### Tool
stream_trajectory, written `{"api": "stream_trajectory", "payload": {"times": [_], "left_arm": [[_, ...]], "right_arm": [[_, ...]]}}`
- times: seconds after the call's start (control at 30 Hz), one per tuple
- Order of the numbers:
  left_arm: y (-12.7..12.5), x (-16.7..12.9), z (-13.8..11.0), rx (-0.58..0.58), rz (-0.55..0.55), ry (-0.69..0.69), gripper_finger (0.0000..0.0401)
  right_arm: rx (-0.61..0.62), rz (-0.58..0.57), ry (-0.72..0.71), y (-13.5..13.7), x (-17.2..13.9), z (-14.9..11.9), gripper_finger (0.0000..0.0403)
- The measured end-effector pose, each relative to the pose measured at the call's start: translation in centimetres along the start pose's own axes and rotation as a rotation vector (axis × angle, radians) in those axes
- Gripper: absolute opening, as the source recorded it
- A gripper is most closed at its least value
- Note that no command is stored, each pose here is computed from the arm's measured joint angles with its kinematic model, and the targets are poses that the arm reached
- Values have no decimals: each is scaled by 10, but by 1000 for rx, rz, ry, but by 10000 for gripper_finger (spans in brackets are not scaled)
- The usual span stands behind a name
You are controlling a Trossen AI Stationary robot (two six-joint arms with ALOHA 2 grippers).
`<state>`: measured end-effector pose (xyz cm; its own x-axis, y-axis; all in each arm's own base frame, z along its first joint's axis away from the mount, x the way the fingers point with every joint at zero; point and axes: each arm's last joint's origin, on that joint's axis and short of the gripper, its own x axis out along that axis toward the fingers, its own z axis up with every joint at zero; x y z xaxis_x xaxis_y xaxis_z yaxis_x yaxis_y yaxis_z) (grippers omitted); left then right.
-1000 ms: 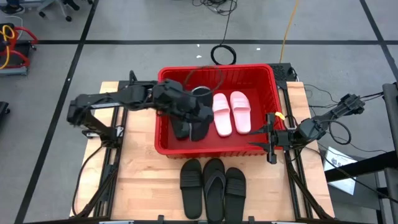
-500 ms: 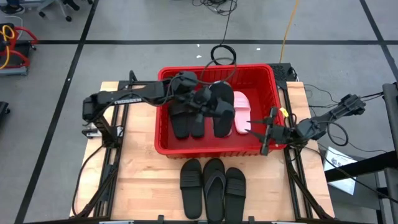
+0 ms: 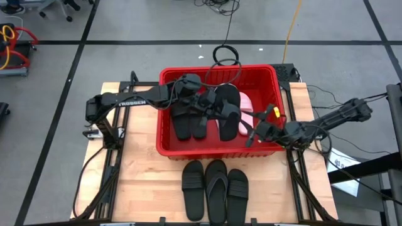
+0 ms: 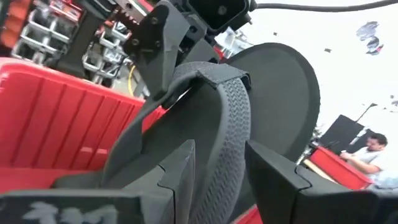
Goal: Pick and place slides into bin
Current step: Put the black slipper into the red bin
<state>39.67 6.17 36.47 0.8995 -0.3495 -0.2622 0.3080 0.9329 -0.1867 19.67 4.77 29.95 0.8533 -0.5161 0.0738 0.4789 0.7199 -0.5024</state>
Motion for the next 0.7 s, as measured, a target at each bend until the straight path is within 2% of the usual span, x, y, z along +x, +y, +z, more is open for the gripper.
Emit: {"api": "stream_trajectory", "payload": {"times": [0.43, 0.53, 0.7], "left_arm": [[-10, 5, -2, -6, -9, 23, 0], [-10, 6, -3, -8, -7, 27, 0], [-10, 5, -3, -10, -3, 27, 1]], "right_arm": [[-77, -79, 50, 16, 19, -8, 121], [-66, -116, 49, 15, 20, -6, 89], [-33, -149, 45, 12, 20, -4, 10]]}}
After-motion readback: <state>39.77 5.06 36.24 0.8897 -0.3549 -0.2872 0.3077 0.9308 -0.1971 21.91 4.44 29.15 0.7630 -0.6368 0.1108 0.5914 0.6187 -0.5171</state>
